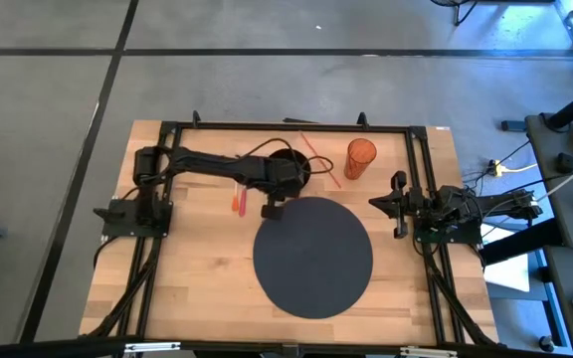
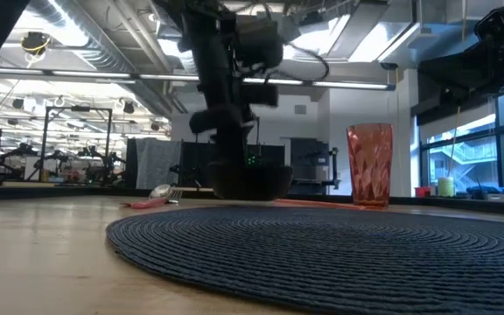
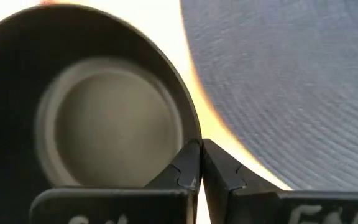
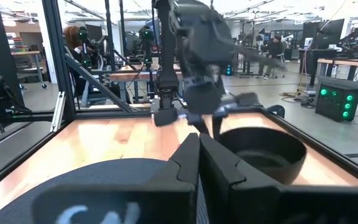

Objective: Pick & Place Utensil
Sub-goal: Put the black bowl on the blue mat

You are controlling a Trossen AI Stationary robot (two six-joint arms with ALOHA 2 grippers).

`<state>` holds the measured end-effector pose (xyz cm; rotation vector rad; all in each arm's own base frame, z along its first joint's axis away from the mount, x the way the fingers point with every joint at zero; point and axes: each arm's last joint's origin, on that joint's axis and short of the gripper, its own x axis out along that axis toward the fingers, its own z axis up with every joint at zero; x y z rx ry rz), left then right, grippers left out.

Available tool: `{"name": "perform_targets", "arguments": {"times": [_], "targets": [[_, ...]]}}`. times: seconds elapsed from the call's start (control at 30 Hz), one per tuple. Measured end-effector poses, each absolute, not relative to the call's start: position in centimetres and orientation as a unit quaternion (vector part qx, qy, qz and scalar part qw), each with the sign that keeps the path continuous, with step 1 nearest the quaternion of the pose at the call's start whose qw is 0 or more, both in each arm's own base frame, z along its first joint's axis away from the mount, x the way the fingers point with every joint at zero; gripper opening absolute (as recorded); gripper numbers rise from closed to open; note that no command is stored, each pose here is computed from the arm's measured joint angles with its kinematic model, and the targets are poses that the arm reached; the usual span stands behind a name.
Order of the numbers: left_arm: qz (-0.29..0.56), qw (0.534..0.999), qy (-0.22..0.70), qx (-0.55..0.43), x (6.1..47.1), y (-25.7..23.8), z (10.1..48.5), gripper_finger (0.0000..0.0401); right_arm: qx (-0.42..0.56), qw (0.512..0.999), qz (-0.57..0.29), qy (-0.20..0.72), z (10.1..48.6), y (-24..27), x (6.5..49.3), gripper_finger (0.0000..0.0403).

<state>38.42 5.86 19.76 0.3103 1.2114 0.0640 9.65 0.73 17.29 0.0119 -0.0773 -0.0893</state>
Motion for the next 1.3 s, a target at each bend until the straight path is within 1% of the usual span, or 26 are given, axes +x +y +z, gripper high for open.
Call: {"name": "perform_targets", "arguments": {"times": [0.1, 0.33, 0.5, 0.63, 0.9, 1.2, 1.3], "targets": [[0.017, 0.815, 0.558, 0.157, 38.7, 4.4, 21.4, 0.0005, 0.007, 0.998, -0.045, -0.038, 17.3, 0.7, 9.6, 0.0011], [-0.033, 0.828, 0.525, 0.194, 39.4, -0.9, 25.1, 0.0004, 0.006, 0.998, -0.045, -0.038, 17.3, 0.7, 9.6, 0.0011], [-0.089, 0.832, 0.506, 0.21, 39.3, -5.0, 26.2, 0.0004, 0.006, 0.998, -0.045, -0.039, 17.3, 0.7, 9.6, 0.0011], [-0.13, 0.83, 0.498, 0.215, 38.9, -7.4, 26.2, 0.0004, 0.006, 0.998, -0.045, -0.039, 17.3, 0.7, 9.6, 0.0011], [-0.162, 0.831, 0.488, 0.213, 39.4, -10.3, 24.9, 0.0004, 0.007, 0.998, -0.045, -0.039, 17.3, 0.7, 9.6, 0.0011], [-0.215, 0.834, 0.468, 0.196, 40.8, -12.9, 22.1, 0.0003, 0.008, 0.998, -0.045, -0.04, 17.3, 0.7, 9.6, 0.0011], [-0.224, 0.825, 0.476, 0.207, 41.0, -13.4, 21.0, 0.0003, 0.008, 0.998, -0.045, -0.041, 17.3, 0.7, 9.6, 0.0011]]}}
